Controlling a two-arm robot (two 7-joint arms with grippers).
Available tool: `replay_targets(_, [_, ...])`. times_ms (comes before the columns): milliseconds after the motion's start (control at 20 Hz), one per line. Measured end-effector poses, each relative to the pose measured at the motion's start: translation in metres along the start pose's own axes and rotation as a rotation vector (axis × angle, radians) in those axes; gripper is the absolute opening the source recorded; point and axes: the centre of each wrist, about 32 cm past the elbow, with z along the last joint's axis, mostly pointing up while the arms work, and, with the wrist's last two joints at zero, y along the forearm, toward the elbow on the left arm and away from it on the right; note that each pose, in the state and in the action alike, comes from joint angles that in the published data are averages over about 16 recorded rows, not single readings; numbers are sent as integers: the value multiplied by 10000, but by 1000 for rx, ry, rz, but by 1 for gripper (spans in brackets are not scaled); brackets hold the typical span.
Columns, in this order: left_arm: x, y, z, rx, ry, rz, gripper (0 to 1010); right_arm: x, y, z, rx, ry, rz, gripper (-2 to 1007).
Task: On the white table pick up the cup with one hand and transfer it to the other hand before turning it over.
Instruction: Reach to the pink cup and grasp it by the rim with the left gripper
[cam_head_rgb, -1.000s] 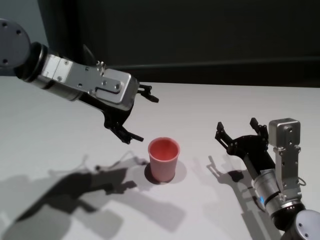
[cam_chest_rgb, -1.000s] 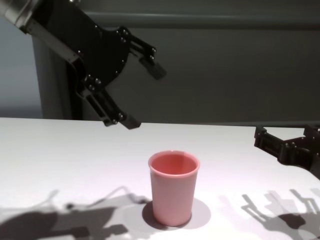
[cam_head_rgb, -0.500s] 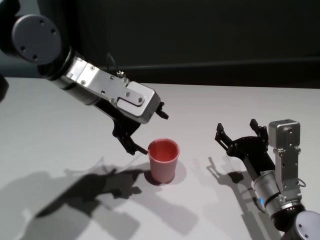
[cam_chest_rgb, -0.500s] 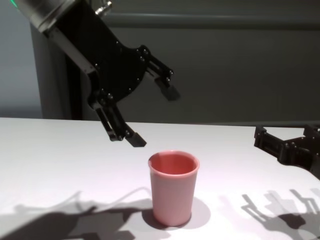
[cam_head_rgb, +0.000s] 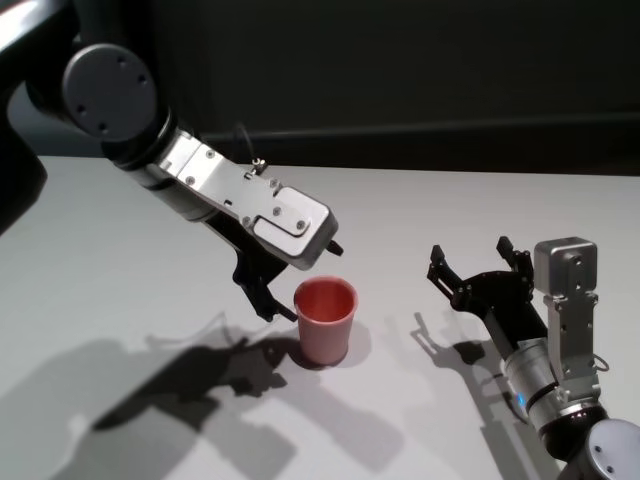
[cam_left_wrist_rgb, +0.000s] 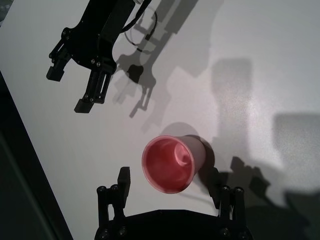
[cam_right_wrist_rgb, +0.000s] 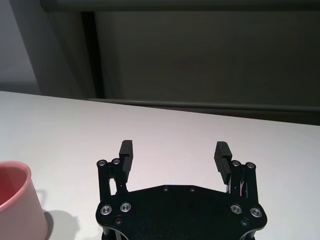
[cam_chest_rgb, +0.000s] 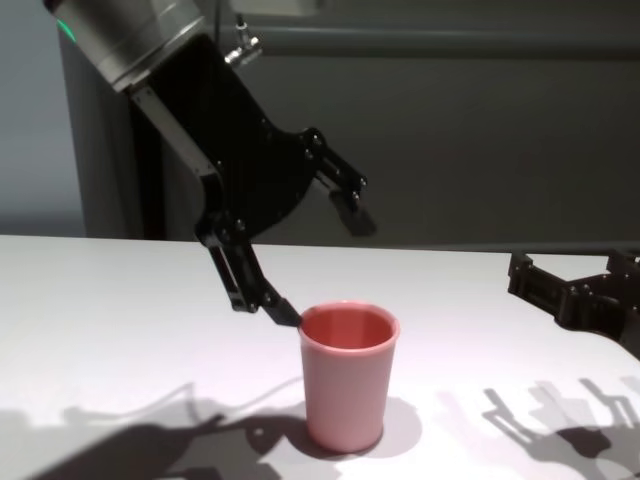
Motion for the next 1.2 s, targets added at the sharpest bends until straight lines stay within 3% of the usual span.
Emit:
replay_targets(550, [56,-223,16,20,-37,-87,1001,0,0,0,0,0,0,1002])
replay_targets(1200, [105,-390,-43,49,-55,-140,1001,0,0,0,0,0,0,1002])
